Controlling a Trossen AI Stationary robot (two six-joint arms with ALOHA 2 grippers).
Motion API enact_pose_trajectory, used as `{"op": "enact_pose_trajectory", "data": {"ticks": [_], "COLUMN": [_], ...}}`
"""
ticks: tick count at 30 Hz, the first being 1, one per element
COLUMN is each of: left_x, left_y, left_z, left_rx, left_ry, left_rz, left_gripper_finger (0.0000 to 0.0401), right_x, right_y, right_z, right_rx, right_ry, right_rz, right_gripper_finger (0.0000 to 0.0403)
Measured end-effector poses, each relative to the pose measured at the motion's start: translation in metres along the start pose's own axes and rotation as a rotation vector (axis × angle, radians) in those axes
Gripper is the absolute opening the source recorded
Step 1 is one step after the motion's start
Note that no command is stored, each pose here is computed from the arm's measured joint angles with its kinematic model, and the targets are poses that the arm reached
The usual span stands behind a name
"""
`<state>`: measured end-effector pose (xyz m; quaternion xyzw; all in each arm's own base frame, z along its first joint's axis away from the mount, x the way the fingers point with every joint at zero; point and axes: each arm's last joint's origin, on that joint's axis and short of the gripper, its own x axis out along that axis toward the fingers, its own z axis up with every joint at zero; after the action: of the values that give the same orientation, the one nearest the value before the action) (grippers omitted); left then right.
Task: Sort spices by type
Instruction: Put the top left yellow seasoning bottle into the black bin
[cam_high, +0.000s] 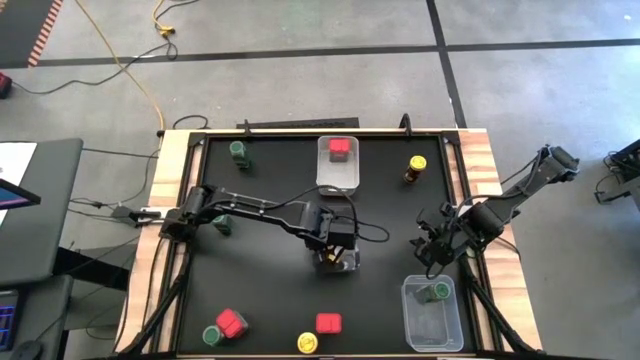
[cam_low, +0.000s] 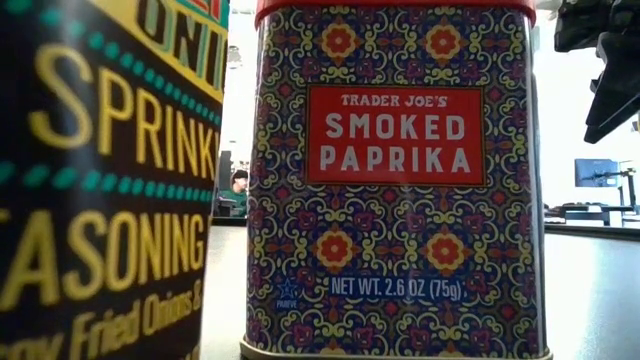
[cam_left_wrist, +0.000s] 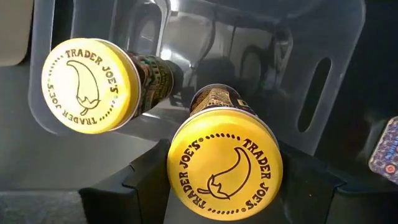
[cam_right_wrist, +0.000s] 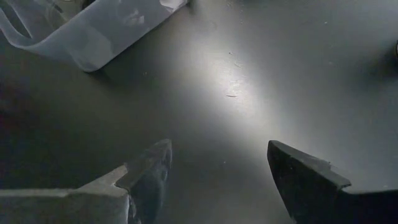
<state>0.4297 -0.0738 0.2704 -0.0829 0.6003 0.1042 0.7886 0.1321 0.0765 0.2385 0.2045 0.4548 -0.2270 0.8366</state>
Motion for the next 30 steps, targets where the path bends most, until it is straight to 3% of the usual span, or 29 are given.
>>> {"op": "enact_pose_trajectory", "data": {"ticks": [30], "left_x": [0.017], "left_y": [0.004], "left_z": [0.001], "left_rx": [-0.001], "left_ry": [-0.011], "left_rz": [-0.012], "left_gripper_finger": [0.0236], "right_x": [0.0], "right_y": [0.002], "right_z": [0.001], "right_rx": [0.01], "right_ry": [-0.007], "right_rz": [0.017], "right_gripper_finger": [0.0291]}}
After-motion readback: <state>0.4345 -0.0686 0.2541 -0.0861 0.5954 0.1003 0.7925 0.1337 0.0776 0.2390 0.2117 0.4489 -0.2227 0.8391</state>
